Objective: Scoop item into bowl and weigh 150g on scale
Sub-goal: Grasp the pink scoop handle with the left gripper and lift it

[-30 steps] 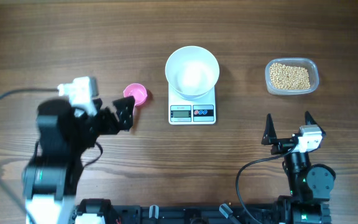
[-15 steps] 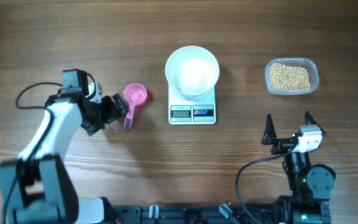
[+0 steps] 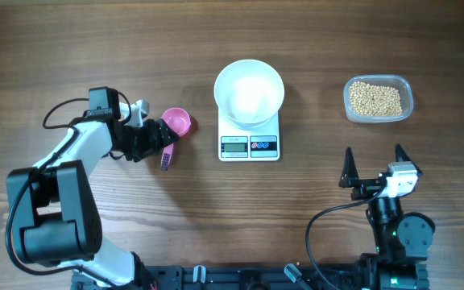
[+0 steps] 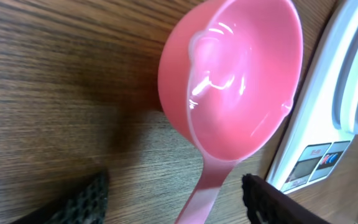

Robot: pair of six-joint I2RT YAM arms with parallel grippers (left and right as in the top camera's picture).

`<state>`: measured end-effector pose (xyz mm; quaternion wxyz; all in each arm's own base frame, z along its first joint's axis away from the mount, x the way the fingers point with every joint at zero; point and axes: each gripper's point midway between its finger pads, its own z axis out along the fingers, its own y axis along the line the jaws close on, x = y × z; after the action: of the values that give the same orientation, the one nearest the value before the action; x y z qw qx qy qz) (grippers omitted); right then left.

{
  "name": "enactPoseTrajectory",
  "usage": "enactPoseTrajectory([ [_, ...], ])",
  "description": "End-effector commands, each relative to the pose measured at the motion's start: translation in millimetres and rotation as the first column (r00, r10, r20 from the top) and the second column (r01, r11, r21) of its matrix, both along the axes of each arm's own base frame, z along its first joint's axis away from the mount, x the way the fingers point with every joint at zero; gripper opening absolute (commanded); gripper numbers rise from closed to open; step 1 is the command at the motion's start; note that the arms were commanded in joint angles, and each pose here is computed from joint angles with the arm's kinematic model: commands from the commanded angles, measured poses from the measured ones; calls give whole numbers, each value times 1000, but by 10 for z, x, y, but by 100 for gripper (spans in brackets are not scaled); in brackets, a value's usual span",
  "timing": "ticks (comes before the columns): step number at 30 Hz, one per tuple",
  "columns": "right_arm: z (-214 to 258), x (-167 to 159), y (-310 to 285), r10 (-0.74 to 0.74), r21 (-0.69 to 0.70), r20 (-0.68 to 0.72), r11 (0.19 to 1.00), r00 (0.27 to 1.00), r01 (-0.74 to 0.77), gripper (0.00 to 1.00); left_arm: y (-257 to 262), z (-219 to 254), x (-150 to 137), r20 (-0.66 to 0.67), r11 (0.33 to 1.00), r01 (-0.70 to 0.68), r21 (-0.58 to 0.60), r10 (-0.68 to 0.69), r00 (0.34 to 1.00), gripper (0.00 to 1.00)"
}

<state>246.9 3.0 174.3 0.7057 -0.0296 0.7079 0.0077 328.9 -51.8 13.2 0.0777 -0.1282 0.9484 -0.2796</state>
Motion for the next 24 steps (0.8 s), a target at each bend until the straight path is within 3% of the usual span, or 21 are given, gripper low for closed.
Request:
enactPoseTrajectory([
  [1,16,-3,-6,-6,5,8,1000,1000,6,100,-72,-108,-90,-37,999,26,-34,-27,999,69],
  [7,16,-3,-6,-6,5,8,1000,1000,6,100,-68,-152,-73,-35,999,28,-33,-29,999,59],
  [11,17,-3,-6,-6,5,8,1000,1000,6,100,-35,-144,-14,-10,999,21,-29,-21,1000,64],
  [13,17,-3,-6,-6,5,8,1000,1000,6,100,22,-144,-6,-10,1000,3,-30,-3,1000,56],
  [17,17,-3,-6,-6,5,8,1000,1000,6,100,-124,-32,-6,39,990,66,-124,-61,997,52],
  [18,17,-3,-6,-6,5,8,1000,1000,6,100,-131,-25,-6,40,989,66,-130,-62,997,47],
  [21,17,-3,-6,-6,5,8,1000,1000,6,100,-131,-27,-10,38,989,66,-130,-62,997,46],
  [24,17,-3,-6,-6,5,8,1000,1000,6,100,-133,-28,-19,33,989,65,-131,-61,998,38],
])
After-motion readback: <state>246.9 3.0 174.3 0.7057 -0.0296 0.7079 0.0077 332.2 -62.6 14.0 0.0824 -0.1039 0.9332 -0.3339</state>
